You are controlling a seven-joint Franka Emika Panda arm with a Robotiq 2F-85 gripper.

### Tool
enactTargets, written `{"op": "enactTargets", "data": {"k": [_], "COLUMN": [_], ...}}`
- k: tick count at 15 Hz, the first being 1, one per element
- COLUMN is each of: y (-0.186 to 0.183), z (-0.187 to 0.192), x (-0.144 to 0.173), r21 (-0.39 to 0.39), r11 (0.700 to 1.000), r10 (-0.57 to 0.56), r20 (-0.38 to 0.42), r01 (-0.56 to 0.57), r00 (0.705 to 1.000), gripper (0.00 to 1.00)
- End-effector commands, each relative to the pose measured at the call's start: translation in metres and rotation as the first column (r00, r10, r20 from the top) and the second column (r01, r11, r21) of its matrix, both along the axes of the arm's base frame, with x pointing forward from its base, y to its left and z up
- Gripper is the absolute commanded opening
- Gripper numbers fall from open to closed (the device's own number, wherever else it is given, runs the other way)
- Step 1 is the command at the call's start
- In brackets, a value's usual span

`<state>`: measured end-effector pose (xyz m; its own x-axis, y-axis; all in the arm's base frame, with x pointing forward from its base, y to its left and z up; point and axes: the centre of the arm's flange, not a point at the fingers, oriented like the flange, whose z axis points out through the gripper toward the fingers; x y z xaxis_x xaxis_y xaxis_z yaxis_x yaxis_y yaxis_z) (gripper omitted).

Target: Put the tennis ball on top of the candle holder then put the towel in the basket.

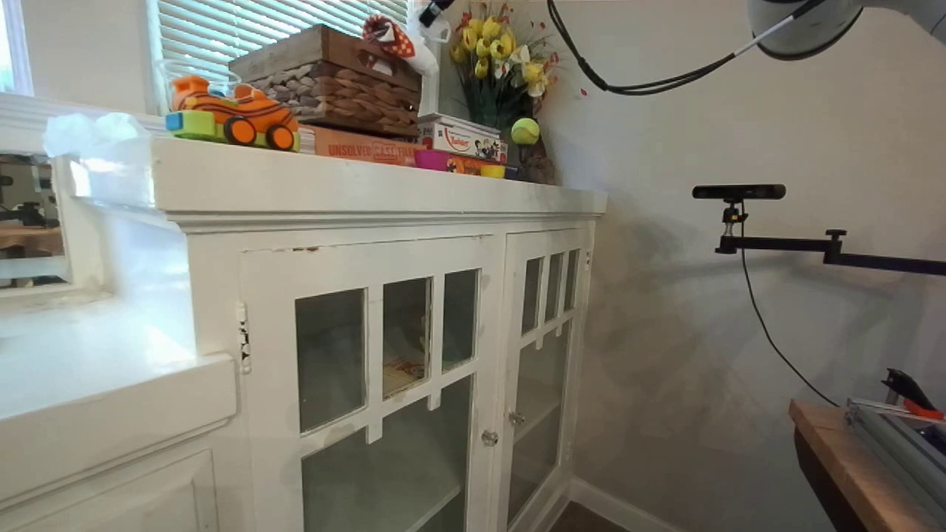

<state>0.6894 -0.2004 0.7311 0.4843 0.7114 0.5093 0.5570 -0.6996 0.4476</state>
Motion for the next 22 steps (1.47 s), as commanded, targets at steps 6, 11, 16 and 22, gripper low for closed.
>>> {"op": "enactTargets", "data": {"k": [6, 11, 16, 22], "y": [0.047, 0.077, 0.094, 0.101], "z": [0.064, 0.051, 0.025, -0.003], "x": [0.076, 0.093, 0.106, 0.117], "r21": [-0.002, 0.133, 0.27, 0.258], "r11": [0.997, 0.981, 0.95, 0.964], "r10": [0.07, 0.12, 0.139, 0.068], "r20": [0.2, 0.164, 0.085, -0.004], "r01": [-0.071, -0.142, -0.157, -0.065], "r00": [0.977, 0.979, 0.987, 0.998], "gripper": [0.01, 0.01, 0.01, 0.33]}}
